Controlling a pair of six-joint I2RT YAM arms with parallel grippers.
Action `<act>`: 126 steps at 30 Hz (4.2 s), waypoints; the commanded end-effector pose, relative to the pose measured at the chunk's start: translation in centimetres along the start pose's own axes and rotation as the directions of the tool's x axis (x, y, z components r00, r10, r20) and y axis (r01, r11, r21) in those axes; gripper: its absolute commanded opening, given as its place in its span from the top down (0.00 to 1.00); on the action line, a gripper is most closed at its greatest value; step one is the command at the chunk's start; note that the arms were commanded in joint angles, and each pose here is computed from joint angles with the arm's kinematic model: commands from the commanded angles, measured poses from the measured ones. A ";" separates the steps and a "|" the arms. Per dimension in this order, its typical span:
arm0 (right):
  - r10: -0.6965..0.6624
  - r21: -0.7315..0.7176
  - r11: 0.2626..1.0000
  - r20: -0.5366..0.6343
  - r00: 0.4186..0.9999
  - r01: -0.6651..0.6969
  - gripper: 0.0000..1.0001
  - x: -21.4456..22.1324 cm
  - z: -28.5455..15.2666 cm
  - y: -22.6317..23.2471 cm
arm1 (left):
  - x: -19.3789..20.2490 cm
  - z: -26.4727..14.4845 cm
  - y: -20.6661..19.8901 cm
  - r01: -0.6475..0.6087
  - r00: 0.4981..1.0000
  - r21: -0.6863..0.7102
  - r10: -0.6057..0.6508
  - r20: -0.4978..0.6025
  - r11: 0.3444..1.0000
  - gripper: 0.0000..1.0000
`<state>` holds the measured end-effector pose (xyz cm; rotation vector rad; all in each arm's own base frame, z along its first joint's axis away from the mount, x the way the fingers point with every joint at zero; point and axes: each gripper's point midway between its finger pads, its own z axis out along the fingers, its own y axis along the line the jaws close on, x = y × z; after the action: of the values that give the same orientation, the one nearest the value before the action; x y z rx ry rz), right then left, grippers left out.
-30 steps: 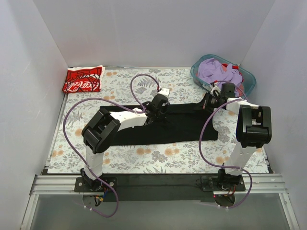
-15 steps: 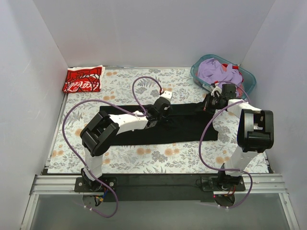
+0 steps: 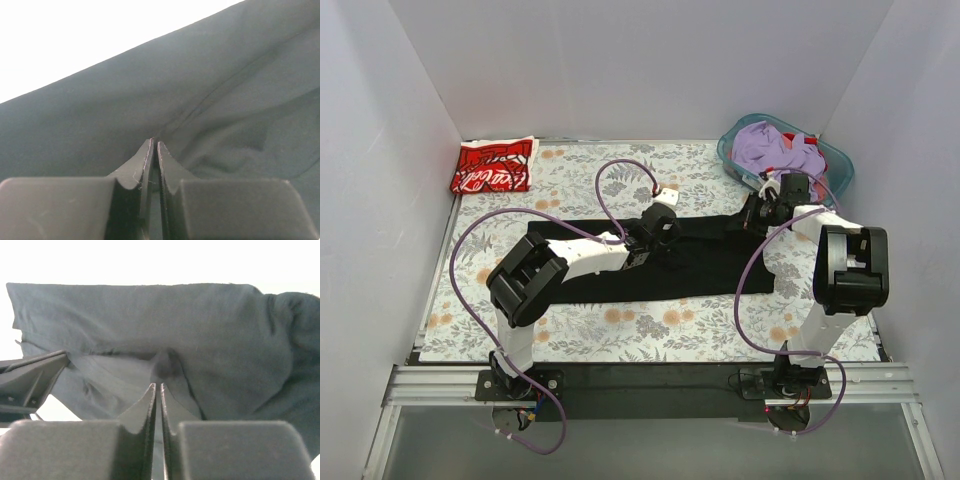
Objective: Fold and stack the t-shirts
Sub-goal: Fold the tshirt
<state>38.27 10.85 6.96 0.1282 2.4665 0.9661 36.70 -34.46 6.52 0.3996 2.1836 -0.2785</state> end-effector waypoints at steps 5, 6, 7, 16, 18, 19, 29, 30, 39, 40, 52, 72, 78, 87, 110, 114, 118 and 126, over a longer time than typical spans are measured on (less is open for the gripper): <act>-0.084 -0.016 0.996 0.100 0.992 0.086 0.81 -2.7 0.0 1.8 | -2.6 -0.8 0.4 -0.006 0.998 -0.025 0.008 0.056 1.000 1.00; -0.094 -0.012 0.995 0.140 0.986 0.096 0.81 -2.7 -0.8 2.3 | -2.6 -0.8 0.4 -0.003 0.998 -0.023 0.005 0.056 1.000 1.00; -0.098 -0.018 0.995 0.156 0.983 0.102 0.80 -2.7 -1.2 2.7 | -2.7 -0.8 0.3 0.000 0.998 -0.019 0.001 0.056 1.000 1.00; -0.137 -0.200 0.968 0.074 0.988 0.150 0.85 3.0 1.5 8.0 | -3.4 -0.9 -0.3 0.015 0.998 0.004 -0.015 0.066 1.000 1.00; -0.152 -0.223 0.962 0.048 0.987 0.159 0.86 4.1 2.8 8.7 | -3.6 -1.1 -0.3 0.018 0.997 0.005 -0.018 0.070 1.000 1.00; -0.145 -0.225 0.963 0.035 0.989 0.149 0.87 4.5 3.2 8.7 | -3.5 -1.1 -0.3 0.017 0.997 0.007 -0.017 0.069 1.000 1.00; -0.052 -0.140 0.989 -0.053 0.997 0.044 0.90 8.5 6.8 4.0 | -3.9 -2.1 -1.0 0.019 0.997 0.062 -0.023 0.076 0.998 1.00; -0.031 -0.125 0.992 -0.069 0.997 0.022 0.90 9.0 7.1 3.4 | -3.9 -2.3 -1.2 0.014 0.997 0.075 -0.019 0.075 0.997 1.00; 0.034 -0.102 0.994 -0.090 0.995 -0.043 0.89 9.6 7.4 2.2 | -3.9 -5.4 -5.0 -0.096 0.990 0.294 0.061 0.126 0.951 1.00; 0.038 -0.100 0.994 -0.087 0.995 -0.047 0.89 9.6 7.4 2.2 | -3.9 -5.8 -5.5 -0.108 0.989 0.316 0.069 0.132 0.943 1.00; 0.028 -0.117 0.993 -0.068 0.997 -0.036 0.86 8.8 7.0 2.9 | 0.3 -4.8 -7.8 -0.193 0.981 0.370 0.181 0.067 0.909 1.00; -0.034 -0.315 0.949 -0.062 0.998 0.013 0.86 8.9 4.7 8.3 | -3.3 -2.7 -5.6 -0.080 0.995 0.208 0.064 0.082 0.975 1.00; 0.002 -0.365 0.931 -0.063 0.998 -0.025 0.87 8.9 6.0 9.4 | -2.8 -3.2 -5.8 -0.090 0.994 0.236 0.071 0.085 0.968 1.00; 0.011 -0.349 0.937 -0.058 0.998 -0.031 0.86 9.6 8.1 8.9 | -3.3 -4.7 -6.9 -0.101 0.992 0.319 0.070 0.110 0.942 1.00; 0.003 -0.243 0.970 0.070 0.998 0.014 0.81 6.8 3.2 4.8 | 2.2 -4.3 -7.2 -0.146 0.988 0.406 0.154 0.013 0.902 1.00; 0.049 -0.215 0.976 0.117 0.992 -0.023 0.75 5.7 2.1 3.2 | 2.2 -4.1 -7.4 -0.149 0.987 0.410 0.157 0.012 0.900 1.00; 0.065 -0.210 0.977 0.149 0.987 -0.033 0.65 4.4 1.7 3.3 | 2.5 -3.8 -7.4 -0.153 0.986 0.410 0.164 0.007 0.899 1.00; 0.085 -0.181 0.982 0.182 0.980 -0.052 0.54 2.2 2.6 2.5 | 2.4 -3.7 -7.4 -0.158 0.986 0.409 0.167 0.012 0.899 1.00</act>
<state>35.07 15.22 5.02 0.2423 2.2547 1.1689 29.11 -38.70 5.39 0.8140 2.1485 -0.6255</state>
